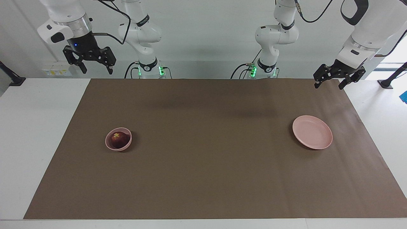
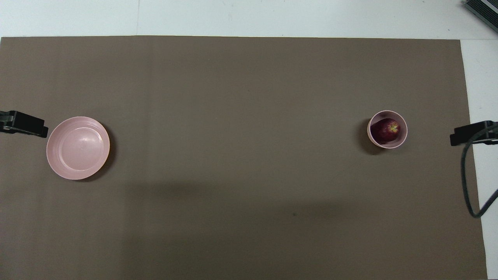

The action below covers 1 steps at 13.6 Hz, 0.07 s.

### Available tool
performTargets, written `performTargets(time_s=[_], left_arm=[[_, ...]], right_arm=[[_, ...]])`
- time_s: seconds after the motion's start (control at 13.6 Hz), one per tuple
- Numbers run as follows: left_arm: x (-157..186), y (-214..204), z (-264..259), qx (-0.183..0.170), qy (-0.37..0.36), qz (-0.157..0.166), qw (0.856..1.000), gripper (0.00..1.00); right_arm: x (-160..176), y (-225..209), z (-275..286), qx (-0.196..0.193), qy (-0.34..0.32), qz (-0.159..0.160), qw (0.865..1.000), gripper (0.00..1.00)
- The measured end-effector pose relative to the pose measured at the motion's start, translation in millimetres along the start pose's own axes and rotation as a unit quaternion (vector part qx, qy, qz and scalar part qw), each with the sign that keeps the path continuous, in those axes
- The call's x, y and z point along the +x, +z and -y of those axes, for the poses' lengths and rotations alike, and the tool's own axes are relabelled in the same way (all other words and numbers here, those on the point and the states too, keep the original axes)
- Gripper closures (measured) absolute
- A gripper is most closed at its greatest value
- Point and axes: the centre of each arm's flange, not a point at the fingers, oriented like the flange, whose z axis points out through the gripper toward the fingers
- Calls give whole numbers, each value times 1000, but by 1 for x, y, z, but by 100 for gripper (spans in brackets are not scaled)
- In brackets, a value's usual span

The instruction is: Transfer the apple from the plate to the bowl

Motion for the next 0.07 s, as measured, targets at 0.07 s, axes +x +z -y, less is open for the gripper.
performTargets(time_s=[0.07], left_arm=[[0, 0, 0, 0, 0, 1, 1000, 0]], right_arm=[[0, 0, 0, 0, 0, 0, 1000, 0]])
